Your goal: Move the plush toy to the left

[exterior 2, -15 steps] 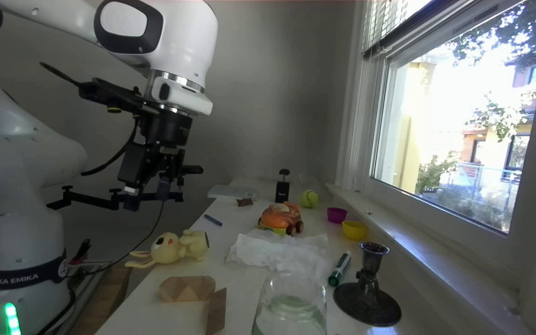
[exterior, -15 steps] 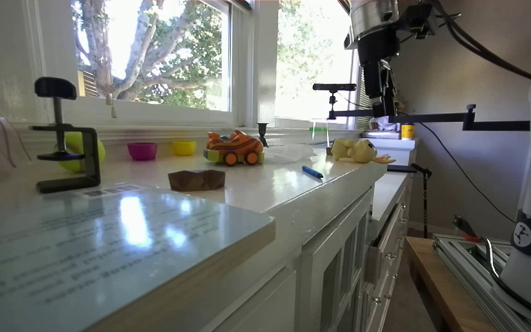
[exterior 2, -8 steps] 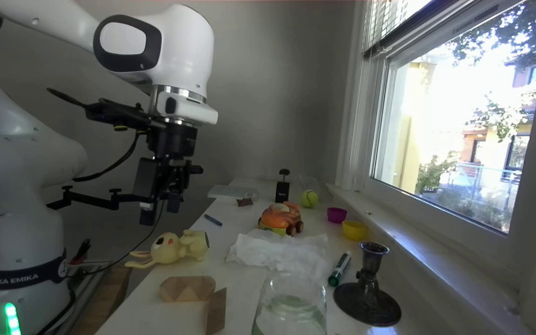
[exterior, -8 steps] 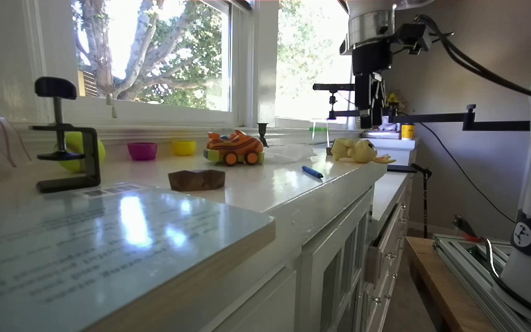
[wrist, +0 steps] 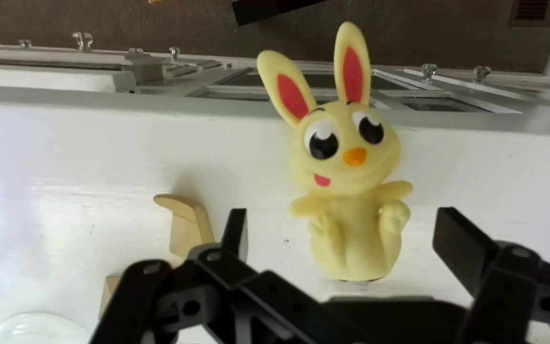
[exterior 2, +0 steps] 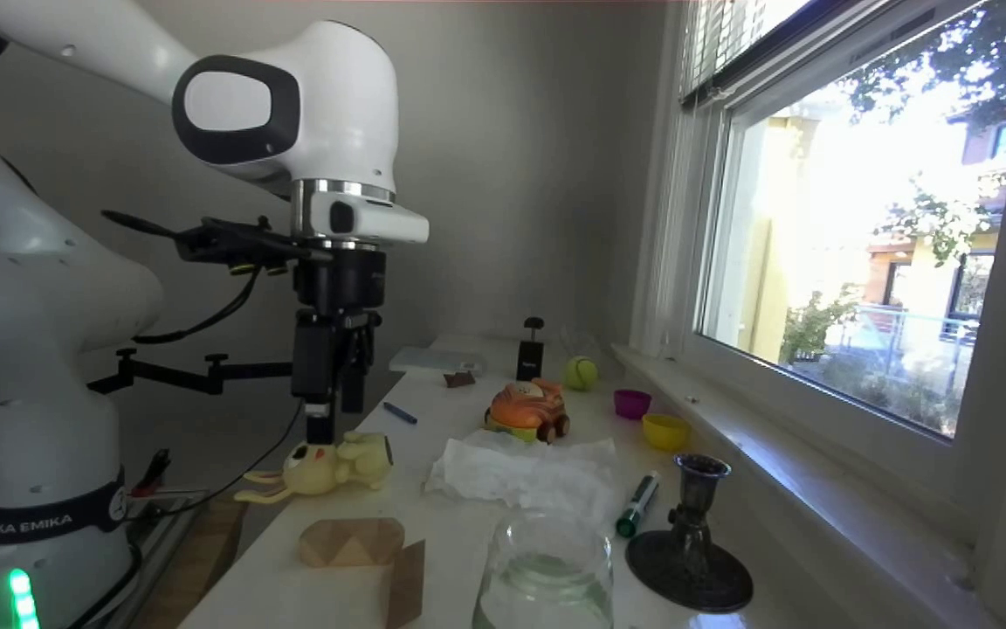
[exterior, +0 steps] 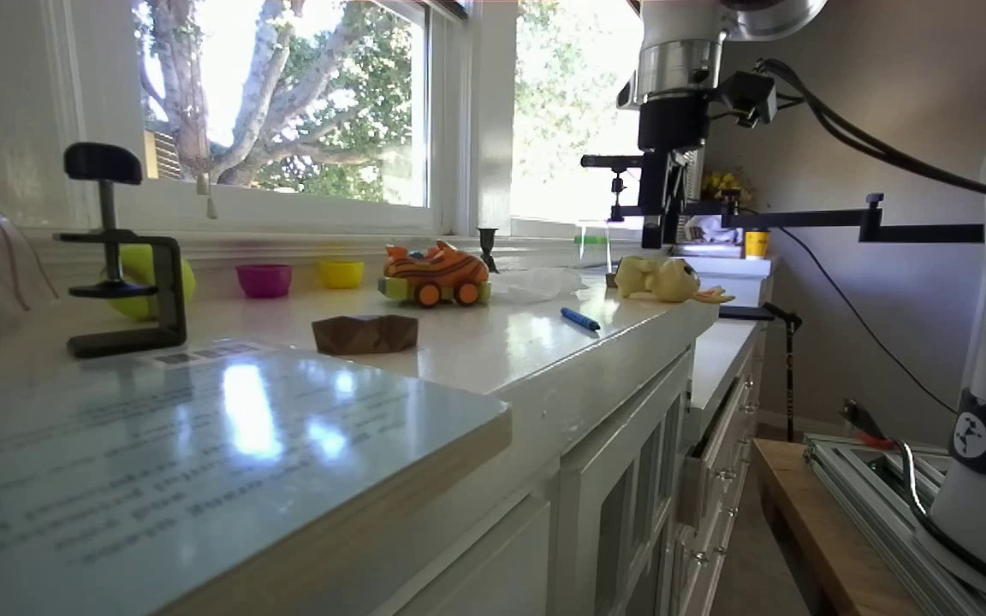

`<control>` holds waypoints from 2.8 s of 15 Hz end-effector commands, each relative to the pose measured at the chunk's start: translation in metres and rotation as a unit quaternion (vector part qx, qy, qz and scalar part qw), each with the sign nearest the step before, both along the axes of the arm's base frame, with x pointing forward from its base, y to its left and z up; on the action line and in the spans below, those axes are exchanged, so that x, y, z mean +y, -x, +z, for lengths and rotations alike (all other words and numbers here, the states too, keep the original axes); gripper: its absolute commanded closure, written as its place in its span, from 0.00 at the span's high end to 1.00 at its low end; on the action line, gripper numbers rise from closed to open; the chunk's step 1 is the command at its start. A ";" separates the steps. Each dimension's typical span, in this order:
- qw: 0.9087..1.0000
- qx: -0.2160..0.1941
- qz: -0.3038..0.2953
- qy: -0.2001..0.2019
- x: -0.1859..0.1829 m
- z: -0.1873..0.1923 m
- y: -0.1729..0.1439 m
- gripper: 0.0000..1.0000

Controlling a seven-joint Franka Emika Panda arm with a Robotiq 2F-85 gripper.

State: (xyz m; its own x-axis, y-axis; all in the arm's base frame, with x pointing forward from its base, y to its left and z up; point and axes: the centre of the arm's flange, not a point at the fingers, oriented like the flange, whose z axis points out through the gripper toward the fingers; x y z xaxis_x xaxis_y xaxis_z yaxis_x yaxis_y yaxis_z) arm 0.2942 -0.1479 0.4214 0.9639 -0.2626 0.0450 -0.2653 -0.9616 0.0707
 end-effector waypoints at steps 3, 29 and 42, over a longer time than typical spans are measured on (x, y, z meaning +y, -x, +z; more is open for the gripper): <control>0.998 -0.025 0.056 -0.023 -0.001 -0.014 -0.002 1.00; 0.991 0.004 0.130 -0.033 -0.002 -0.036 0.019 1.00; 0.989 0.019 0.146 -0.021 0.005 -0.068 -0.001 1.00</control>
